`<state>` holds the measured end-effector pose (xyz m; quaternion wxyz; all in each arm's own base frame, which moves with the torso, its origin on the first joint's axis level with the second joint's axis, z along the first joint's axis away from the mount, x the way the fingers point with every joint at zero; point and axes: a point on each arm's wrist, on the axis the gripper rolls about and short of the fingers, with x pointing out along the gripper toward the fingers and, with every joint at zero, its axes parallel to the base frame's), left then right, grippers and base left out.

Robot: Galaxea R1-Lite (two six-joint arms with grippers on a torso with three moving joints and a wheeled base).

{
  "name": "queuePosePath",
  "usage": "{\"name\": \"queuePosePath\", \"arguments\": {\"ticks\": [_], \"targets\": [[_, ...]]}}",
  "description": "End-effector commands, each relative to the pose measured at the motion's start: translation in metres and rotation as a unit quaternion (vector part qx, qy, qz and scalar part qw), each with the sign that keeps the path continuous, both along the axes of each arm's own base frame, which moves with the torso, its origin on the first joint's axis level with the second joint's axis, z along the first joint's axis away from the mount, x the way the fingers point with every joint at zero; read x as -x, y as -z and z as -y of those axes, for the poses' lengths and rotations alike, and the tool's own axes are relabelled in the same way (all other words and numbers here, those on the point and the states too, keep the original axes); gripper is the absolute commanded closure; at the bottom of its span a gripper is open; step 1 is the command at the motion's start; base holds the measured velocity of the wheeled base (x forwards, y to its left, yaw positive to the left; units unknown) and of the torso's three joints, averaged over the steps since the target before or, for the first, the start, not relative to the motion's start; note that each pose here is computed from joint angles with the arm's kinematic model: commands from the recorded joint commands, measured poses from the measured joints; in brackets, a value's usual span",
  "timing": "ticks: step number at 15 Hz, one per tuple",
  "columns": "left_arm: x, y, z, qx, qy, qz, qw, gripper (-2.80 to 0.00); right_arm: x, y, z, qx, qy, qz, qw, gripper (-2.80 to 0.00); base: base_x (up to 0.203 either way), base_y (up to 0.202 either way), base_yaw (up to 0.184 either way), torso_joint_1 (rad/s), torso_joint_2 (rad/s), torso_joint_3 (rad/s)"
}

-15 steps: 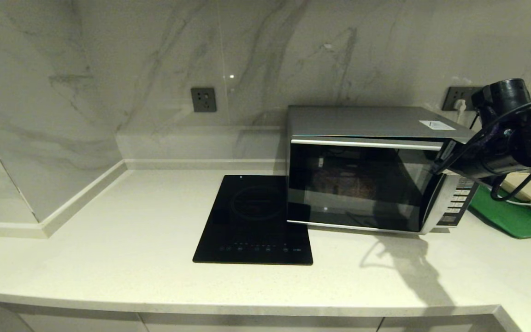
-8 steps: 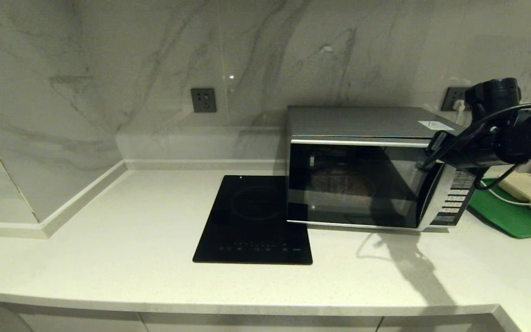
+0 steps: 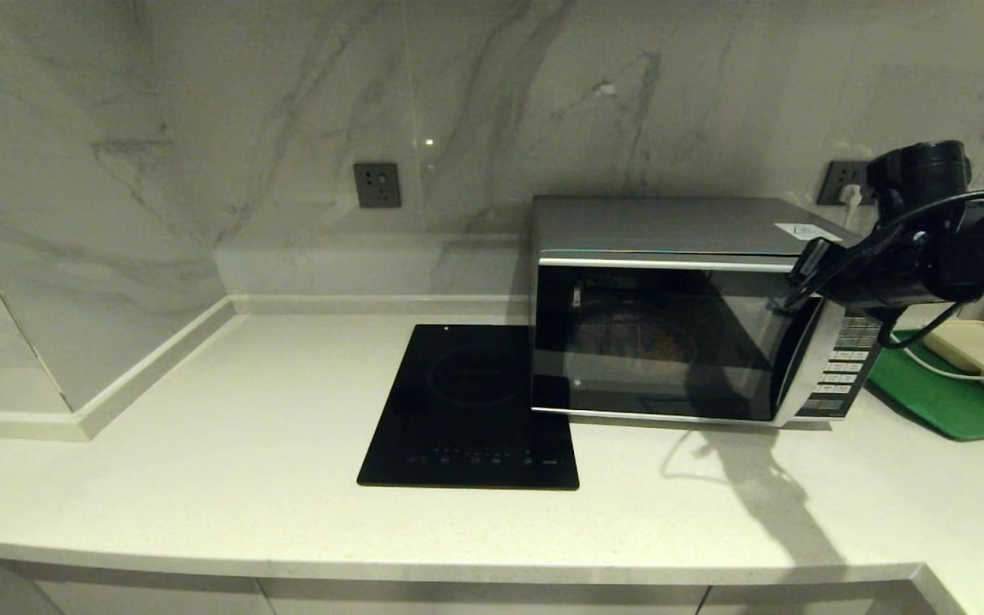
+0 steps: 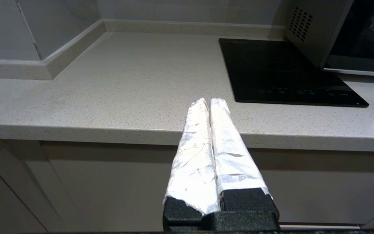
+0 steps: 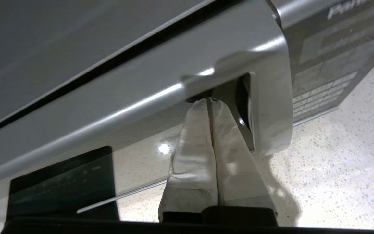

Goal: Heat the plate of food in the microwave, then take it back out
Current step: Close the microwave oven

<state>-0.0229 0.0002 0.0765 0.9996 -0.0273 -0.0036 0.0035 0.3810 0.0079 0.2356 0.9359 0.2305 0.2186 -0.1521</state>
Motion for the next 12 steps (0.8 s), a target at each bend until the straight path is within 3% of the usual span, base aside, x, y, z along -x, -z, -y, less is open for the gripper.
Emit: {"name": "queuePosePath", "arguments": {"ticks": [1,12], "targets": [[0.000,0.000,0.000,0.000,0.000,0.000,1.0000,0.00,0.004,-0.010,0.000,0.006,-0.007,0.014,1.000,0.00,0.000,0.000,0.000,0.000,0.00,0.000],[0.000,0.000,0.000,0.000,0.000,0.000,1.0000,0.00,-0.004,-0.004,-0.001,0.006,-0.028,0.009,1.000,0.00,0.000,0.000,0.000,0.000,0.00,0.000]]}}
